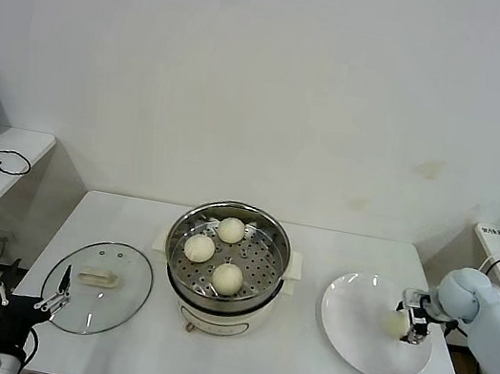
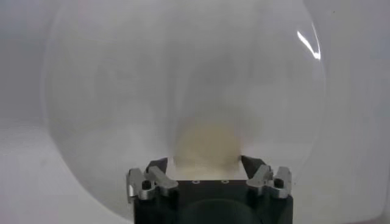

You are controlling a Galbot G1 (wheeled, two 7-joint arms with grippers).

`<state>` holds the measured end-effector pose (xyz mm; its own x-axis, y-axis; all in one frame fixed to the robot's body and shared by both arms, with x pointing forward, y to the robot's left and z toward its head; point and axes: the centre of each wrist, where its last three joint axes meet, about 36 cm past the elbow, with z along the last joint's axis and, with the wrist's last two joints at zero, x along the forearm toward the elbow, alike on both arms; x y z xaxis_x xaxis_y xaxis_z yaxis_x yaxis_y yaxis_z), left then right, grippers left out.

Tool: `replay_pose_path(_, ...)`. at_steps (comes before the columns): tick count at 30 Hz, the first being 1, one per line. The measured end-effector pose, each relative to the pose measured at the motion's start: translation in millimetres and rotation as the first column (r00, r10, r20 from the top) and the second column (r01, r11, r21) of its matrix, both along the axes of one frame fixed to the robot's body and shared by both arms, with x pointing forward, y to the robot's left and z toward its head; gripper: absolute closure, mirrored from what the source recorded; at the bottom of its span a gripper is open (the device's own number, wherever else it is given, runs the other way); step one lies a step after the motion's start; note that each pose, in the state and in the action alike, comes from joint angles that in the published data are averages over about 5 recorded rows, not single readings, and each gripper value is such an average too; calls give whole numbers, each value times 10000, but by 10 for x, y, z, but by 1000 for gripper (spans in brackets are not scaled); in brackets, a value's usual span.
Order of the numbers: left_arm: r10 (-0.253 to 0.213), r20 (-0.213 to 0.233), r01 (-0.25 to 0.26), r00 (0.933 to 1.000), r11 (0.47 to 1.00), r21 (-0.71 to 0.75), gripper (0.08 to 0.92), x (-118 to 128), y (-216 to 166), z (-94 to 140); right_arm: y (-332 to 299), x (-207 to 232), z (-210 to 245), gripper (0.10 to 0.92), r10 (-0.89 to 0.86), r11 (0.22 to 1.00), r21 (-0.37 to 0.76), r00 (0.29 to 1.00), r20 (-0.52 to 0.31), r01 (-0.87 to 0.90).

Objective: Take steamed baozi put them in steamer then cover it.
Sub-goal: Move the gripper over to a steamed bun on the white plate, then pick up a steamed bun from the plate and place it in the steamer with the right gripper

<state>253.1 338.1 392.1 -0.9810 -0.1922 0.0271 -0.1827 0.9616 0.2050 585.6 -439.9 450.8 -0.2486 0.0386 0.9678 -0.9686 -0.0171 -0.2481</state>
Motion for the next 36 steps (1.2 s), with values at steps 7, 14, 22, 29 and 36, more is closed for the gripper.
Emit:
replay_pose_path(7,26,-20,-26,10000,10000,-10,177,-16,4,-6,-5,5,21,419,-57,10000,-72,10000,-11,57)
replay_pose_path(14,34,6,-34,10000,10000,-42,177,-1,-5,-8,-18,14,227,433,-128,9999,-20,9999,39,128)
replay_pose_path(22,-44,37,44,10000,9999,-96,177,31,-36,-6,81,69,794,430,-37,9994,344,9991,423,23)
replay_pose_path(29,-107,75,109,9999,9998,-178,177,67,-70,-18,496,187,1500,420,320,9920,1176,9916,1256,-469)
replay_pose_path(36,-136,144,140,9998,9995,-285,177,96,-108,-22,1176,298,2097,414,783,9724,2020,9790,1882,-1165)
